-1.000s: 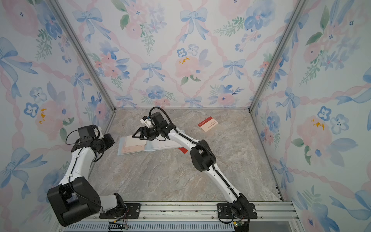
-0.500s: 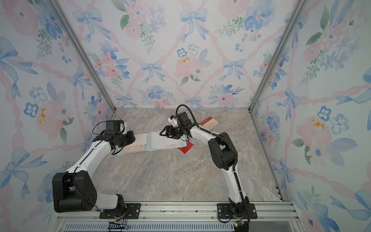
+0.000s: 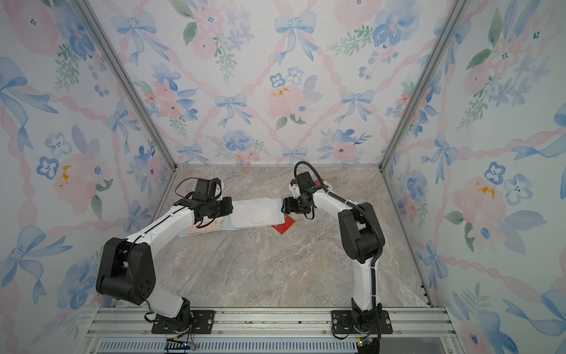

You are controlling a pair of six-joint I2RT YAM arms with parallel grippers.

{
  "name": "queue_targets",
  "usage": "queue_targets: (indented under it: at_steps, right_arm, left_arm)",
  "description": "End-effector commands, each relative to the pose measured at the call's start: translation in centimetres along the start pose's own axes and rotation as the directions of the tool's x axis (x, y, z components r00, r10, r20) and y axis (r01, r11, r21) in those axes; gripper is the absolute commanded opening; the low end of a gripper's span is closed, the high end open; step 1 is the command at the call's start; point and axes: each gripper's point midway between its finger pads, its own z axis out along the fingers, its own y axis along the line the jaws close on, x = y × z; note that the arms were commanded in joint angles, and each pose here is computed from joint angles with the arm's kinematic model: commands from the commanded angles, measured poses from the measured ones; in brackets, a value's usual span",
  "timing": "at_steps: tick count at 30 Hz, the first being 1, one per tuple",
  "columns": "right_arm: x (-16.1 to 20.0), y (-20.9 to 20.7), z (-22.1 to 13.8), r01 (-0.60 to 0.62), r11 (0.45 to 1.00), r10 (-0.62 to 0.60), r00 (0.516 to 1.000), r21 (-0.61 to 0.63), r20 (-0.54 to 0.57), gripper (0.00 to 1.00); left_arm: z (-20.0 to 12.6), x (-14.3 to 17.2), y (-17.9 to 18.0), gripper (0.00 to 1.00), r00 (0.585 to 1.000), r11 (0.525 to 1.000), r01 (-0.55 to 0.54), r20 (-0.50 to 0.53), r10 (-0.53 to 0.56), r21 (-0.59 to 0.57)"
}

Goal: Place the photos into the photo albums
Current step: Move the photo album to the center of the board.

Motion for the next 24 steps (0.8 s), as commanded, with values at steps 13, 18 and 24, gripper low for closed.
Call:
queue_targets:
  at_steps: [13,18,24]
  right_arm:
    - [3.0,-1.9,0.0,0.289,0.914,-0.238,0.950,0.284,-0.201,0.73]
    - [2.9,-1.7,1.0,0.287,0.916,-0.231,0.949,0.281,-0.216,0.74]
    - [3.8,-2.3,2.4,0.291,0.912,-0.218,0.941,0.288,-0.259,0.73]
  left_arm:
    - [0.8,-0.9,-0.6,0.02,1.000,1.000,0.003,0.014,-0.003,0.007]
    - [0.8,-0.7,-0.5,0.02,1.000,1.000,-0.001,0.012,0.001,0.004]
    - [1.0,-0.4,-0.4,0.02,1.000,1.000,-0.001,0.004,0.001,0.003]
